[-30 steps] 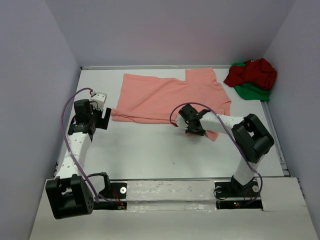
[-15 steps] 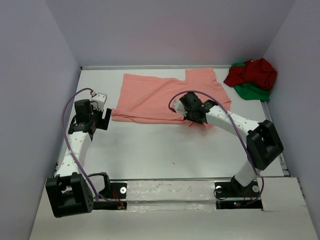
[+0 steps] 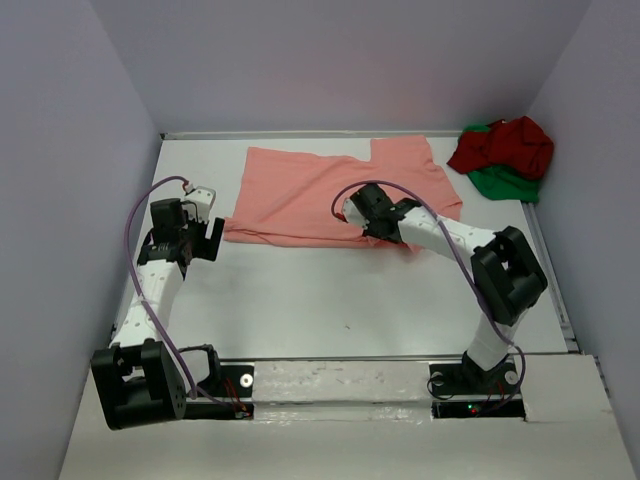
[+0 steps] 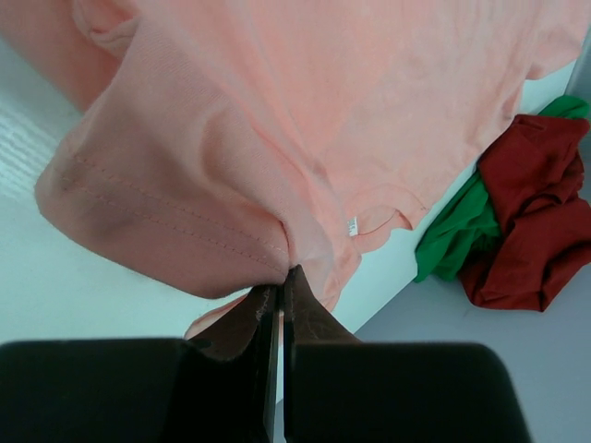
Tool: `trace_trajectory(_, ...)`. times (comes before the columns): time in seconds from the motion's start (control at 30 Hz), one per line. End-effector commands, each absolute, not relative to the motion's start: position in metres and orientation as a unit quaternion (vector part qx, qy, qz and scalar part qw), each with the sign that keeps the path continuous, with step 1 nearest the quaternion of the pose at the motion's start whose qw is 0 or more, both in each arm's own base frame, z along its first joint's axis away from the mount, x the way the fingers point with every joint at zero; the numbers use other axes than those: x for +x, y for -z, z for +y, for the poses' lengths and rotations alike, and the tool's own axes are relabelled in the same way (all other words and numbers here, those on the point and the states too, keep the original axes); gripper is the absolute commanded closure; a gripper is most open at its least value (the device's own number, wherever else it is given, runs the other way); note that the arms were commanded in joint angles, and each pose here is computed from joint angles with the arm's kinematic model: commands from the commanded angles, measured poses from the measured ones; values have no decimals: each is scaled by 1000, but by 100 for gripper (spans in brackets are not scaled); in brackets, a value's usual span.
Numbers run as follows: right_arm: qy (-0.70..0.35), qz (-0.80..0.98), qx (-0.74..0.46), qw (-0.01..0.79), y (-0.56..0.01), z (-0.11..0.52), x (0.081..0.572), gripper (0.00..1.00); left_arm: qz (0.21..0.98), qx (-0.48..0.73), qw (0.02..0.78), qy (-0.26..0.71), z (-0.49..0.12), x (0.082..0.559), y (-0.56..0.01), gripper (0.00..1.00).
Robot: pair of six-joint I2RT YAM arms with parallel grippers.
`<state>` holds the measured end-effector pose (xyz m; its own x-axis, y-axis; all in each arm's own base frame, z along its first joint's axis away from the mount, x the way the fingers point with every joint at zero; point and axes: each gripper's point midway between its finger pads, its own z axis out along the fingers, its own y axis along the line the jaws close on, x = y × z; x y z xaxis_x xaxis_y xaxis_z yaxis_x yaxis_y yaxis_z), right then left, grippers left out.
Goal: Fold and stack the t-shirts
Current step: Fold the flattened tshirt in 1/3 of the way
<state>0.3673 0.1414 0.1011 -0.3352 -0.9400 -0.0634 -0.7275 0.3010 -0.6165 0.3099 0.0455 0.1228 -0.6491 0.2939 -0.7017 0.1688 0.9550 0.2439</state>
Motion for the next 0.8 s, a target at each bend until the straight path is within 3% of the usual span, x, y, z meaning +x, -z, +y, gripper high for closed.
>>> trace_trajectory(0.0, 276, 774, -505, 263, -121, 146, 399, 100, 893, 135, 423, -81, 45, 320, -144, 1)
trace_trajectory(0.37, 336, 774, -455, 286, -124, 130, 453, 100, 894, 136, 420, -80, 45, 319, -140, 1)
trace_trajectory(0.77, 341, 768, -459, 289, -113, 134, 478, 100, 899, 138, 409, -79, 45, 318, -131, 1)
